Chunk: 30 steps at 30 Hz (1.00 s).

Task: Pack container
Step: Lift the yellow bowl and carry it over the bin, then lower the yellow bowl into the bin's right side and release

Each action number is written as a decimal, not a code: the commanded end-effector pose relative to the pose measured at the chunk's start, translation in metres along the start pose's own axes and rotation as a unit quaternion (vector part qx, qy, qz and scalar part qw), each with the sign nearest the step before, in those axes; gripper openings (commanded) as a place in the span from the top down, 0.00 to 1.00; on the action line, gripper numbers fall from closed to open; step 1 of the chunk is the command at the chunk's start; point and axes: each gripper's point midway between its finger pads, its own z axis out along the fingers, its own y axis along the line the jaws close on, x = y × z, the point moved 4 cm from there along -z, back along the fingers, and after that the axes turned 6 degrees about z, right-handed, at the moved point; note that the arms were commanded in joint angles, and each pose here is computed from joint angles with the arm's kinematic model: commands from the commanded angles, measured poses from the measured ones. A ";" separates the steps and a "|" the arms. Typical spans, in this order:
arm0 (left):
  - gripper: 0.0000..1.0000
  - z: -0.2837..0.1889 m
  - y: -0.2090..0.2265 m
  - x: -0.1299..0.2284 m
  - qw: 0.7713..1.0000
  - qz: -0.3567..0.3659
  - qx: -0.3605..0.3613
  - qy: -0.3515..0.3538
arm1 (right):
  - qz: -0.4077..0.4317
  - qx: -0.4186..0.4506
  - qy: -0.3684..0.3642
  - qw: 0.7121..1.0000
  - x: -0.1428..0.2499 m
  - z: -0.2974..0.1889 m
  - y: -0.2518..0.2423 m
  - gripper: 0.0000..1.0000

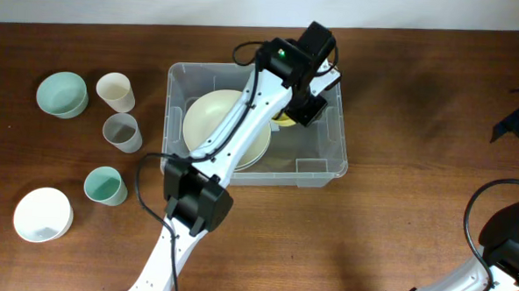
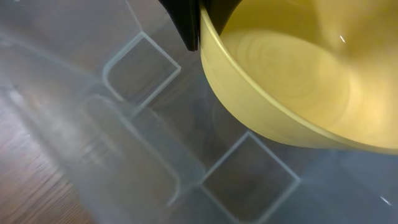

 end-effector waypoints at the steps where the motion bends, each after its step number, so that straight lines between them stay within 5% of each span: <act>1: 0.99 0.006 0.002 0.003 1.000 -0.007 0.004 0.010 | 0.003 -0.001 -0.012 1.000 0.001 -0.008 -0.002 0.01; 30: 0.99 0.038 -0.014 0.001 0.998 -0.002 -0.047 0.030 | 0.004 -0.001 -0.012 1.000 0.001 -0.008 -0.002 0.01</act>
